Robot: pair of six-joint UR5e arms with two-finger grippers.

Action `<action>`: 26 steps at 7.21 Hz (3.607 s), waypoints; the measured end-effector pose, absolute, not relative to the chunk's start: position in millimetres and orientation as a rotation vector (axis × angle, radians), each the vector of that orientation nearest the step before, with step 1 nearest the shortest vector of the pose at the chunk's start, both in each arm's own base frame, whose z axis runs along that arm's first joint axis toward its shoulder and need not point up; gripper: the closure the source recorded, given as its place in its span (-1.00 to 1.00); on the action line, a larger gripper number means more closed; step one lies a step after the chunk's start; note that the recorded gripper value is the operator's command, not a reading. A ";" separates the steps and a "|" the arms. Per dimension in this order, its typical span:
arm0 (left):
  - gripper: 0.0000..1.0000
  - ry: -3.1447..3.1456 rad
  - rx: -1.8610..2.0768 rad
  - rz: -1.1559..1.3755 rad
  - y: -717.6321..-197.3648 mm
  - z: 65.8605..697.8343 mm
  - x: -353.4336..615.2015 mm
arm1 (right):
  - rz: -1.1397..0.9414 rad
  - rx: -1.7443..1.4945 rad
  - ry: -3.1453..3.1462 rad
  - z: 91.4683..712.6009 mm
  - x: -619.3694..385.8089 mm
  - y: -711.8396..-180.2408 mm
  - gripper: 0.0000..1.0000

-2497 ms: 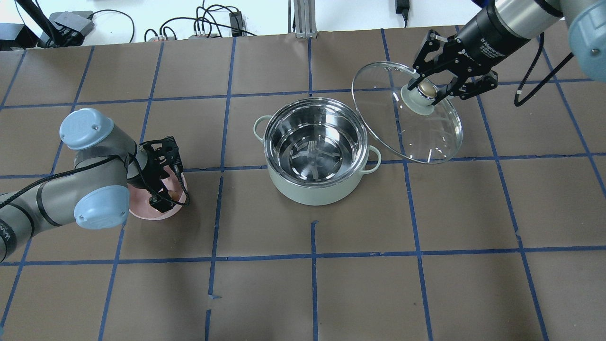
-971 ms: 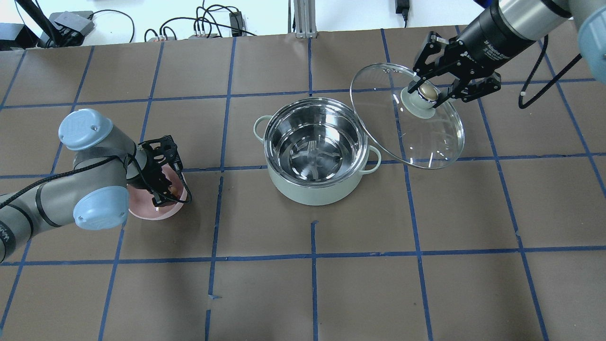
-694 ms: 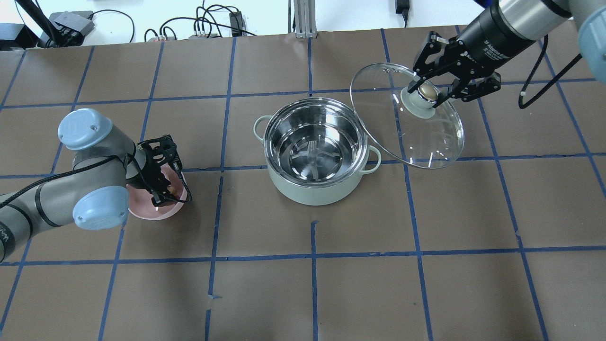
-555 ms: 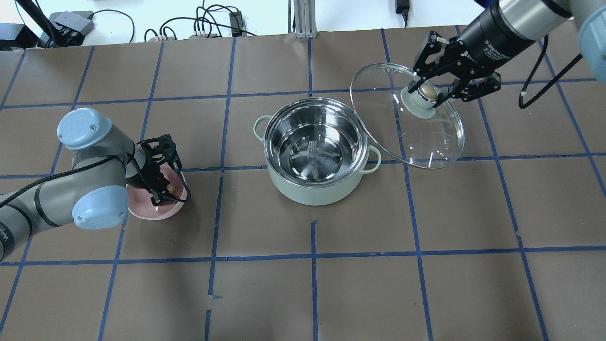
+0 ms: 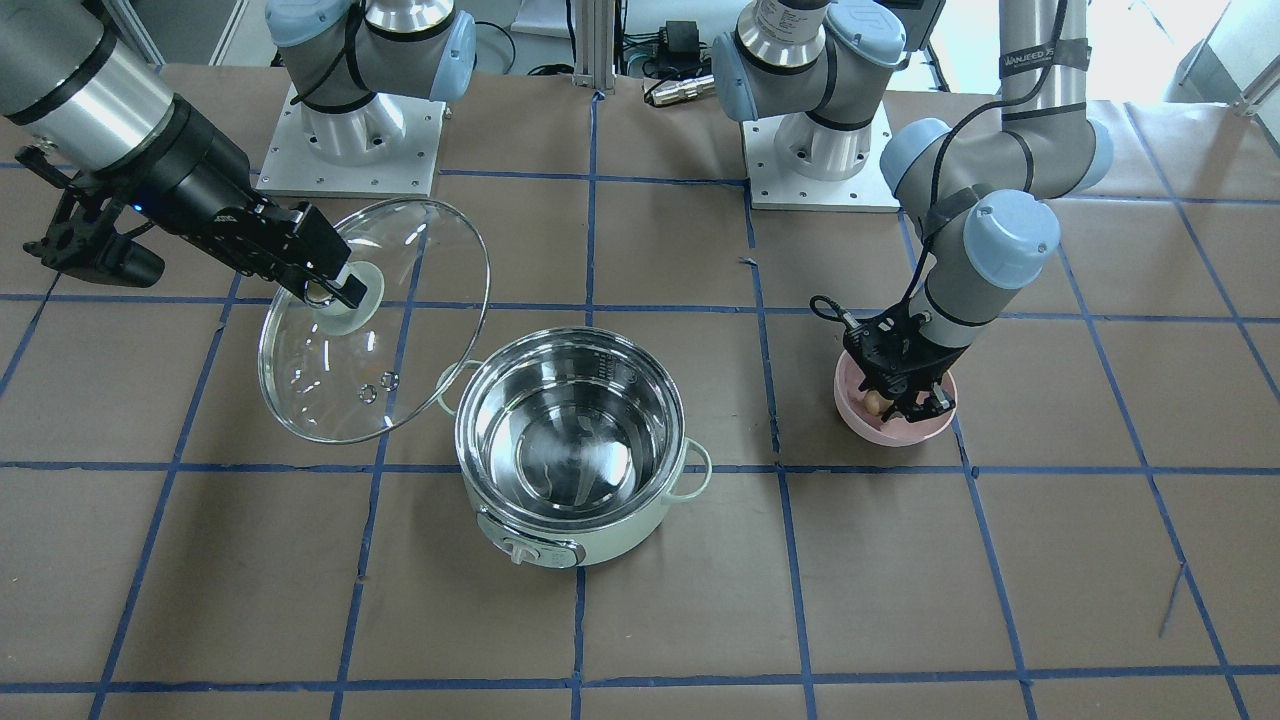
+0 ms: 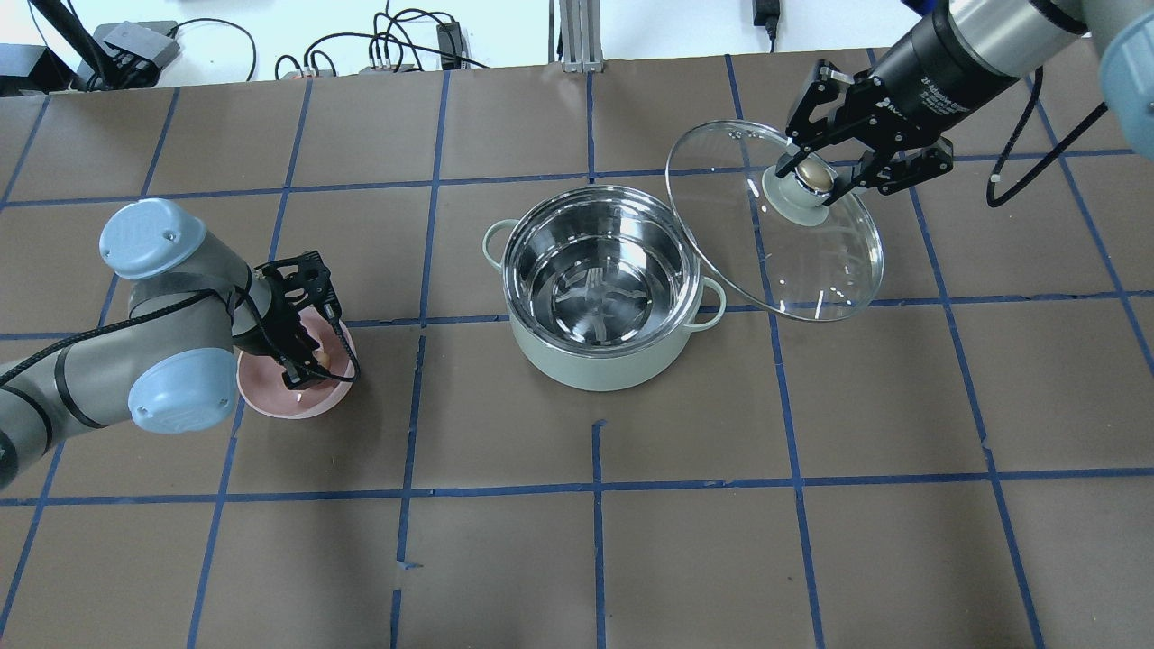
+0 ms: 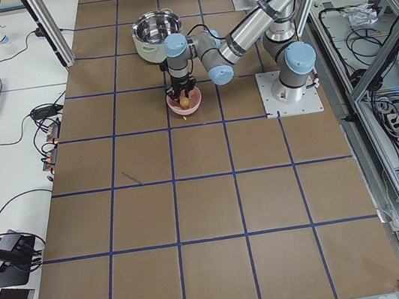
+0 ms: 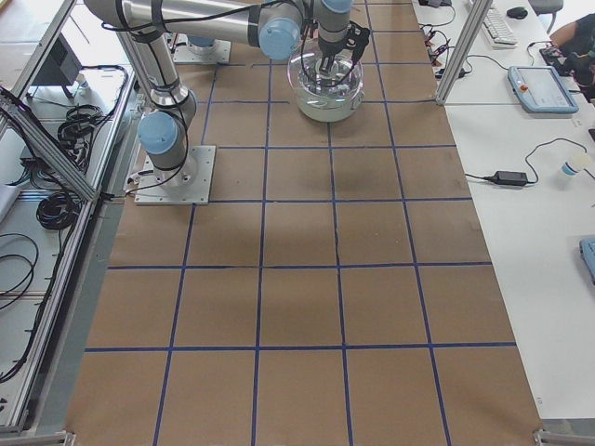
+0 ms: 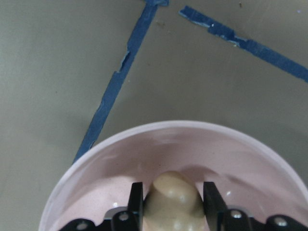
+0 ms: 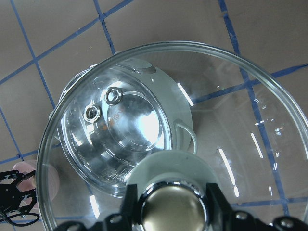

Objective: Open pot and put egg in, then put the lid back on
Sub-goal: 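Lift the egg from the bowl and carry it over the pot with the left gripper, then lower the egg into the pot and open the left gripper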

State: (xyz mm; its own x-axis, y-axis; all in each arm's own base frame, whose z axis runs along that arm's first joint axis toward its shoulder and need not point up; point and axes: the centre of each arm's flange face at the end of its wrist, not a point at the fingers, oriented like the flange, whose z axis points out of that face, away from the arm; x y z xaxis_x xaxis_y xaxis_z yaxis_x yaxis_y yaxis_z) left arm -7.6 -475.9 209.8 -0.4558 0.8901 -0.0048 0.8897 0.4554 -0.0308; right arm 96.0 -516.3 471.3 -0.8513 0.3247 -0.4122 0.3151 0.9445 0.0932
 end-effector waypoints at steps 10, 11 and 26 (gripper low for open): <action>0.74 -2.926 -1.044 0.085 -519.2 359.2 -132.5 | 0.033 0.460 2.657 471.0 97.1 -516.8 -0.02; 0.74 -2.954 -0.963 0.118 -523.3 369.7 -161.2 | 0.033 0.461 2.657 470.9 97.0 -516.9 -0.02; 0.73 -2.846 -0.447 0.484 -555.2 289.1 -341.4 | 0.030 0.454 2.657 470.0 97.9 -516.9 -0.04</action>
State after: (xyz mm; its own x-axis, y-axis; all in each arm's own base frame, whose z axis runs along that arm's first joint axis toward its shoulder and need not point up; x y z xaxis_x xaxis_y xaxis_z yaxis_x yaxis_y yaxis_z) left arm -341.4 -555.2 289.1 -0.9295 0.3308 0.1630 0.2583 0.8994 -0.3527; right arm 97.9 -516.9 470.0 -0.8482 0.3204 -0.4218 0.3109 0.9458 0.0933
